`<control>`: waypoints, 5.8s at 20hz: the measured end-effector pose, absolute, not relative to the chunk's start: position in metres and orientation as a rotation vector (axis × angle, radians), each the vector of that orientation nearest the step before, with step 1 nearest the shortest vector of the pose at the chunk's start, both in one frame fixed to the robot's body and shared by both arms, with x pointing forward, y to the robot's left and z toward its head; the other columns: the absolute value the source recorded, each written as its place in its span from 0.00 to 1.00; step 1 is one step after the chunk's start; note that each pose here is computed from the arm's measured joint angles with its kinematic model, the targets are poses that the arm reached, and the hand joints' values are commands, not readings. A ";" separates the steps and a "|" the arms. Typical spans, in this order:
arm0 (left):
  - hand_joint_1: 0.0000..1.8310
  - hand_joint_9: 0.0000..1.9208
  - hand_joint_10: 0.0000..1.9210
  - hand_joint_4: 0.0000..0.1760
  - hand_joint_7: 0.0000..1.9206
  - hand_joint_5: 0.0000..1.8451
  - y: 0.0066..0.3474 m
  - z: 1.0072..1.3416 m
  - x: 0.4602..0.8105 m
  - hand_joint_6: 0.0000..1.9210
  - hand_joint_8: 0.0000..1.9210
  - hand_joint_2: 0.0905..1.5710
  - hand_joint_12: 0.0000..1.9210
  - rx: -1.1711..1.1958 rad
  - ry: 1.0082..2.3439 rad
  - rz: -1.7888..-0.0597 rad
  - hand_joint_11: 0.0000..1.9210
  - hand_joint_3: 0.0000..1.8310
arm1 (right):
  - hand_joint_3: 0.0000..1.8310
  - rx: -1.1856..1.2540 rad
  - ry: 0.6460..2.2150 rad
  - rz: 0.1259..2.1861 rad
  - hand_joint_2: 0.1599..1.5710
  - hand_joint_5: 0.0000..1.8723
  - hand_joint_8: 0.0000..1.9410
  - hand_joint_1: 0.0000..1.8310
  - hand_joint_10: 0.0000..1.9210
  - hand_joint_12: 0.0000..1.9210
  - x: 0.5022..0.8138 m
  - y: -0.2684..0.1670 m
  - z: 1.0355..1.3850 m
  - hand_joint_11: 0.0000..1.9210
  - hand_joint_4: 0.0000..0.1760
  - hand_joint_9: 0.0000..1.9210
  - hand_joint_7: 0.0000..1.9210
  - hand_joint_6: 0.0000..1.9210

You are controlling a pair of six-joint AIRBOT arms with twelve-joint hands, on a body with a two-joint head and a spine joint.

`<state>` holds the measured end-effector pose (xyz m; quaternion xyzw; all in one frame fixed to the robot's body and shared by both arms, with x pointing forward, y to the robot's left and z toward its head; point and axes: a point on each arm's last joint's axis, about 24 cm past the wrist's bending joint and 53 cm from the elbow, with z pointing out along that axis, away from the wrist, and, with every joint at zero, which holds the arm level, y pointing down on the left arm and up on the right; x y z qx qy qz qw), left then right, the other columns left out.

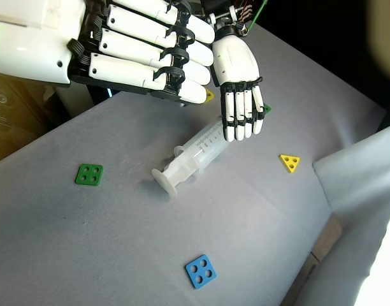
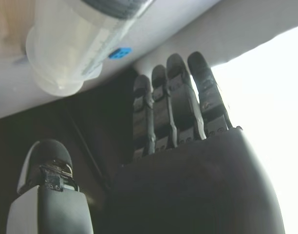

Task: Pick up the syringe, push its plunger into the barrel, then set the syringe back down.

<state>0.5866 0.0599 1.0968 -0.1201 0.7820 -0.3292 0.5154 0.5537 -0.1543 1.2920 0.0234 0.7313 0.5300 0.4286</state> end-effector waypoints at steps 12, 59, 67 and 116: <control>0.46 0.00 0.00 0.00 0.00 0.01 0.047 1.062 0.590 0.00 0.00 0.56 0.06 -0.308 1.931 -0.756 0.00 0.00 | 0.00 0.059 1.827 1.327 0.84 0.08 0.00 0.00 0.00 0.17 0.553 -0.154 1.292 0.00 0.00 0.07 0.07 0.00; 0.68 0.39 0.65 0.00 0.41 0.49 0.037 1.023 0.607 0.43 0.74 0.74 0.61 -0.238 1.954 -0.731 0.32 0.00 | 0.00 0.026 1.806 1.372 0.84 0.09 0.00 0.00 0.00 0.18 0.547 -0.148 1.302 0.00 0.00 0.08 0.09 0.00; 0.66 0.32 0.74 0.00 0.33 0.50 0.038 1.025 0.608 0.49 0.87 0.77 0.68 -0.251 1.949 -0.730 0.30 0.00 | 0.00 0.049 1.799 1.357 0.84 0.09 0.00 0.00 0.00 0.18 0.551 -0.151 1.302 0.00 0.00 0.08 0.09 0.00; 0.73 0.33 0.82 0.00 0.39 0.32 0.025 1.164 0.640 0.69 0.81 0.79 0.76 -0.249 1.834 -0.936 0.23 0.00 | 0.00 1.693 1.549 1.322 0.84 0.05 0.00 0.00 0.00 0.12 0.580 -0.209 1.177 0.00 0.00 0.04 0.05 0.00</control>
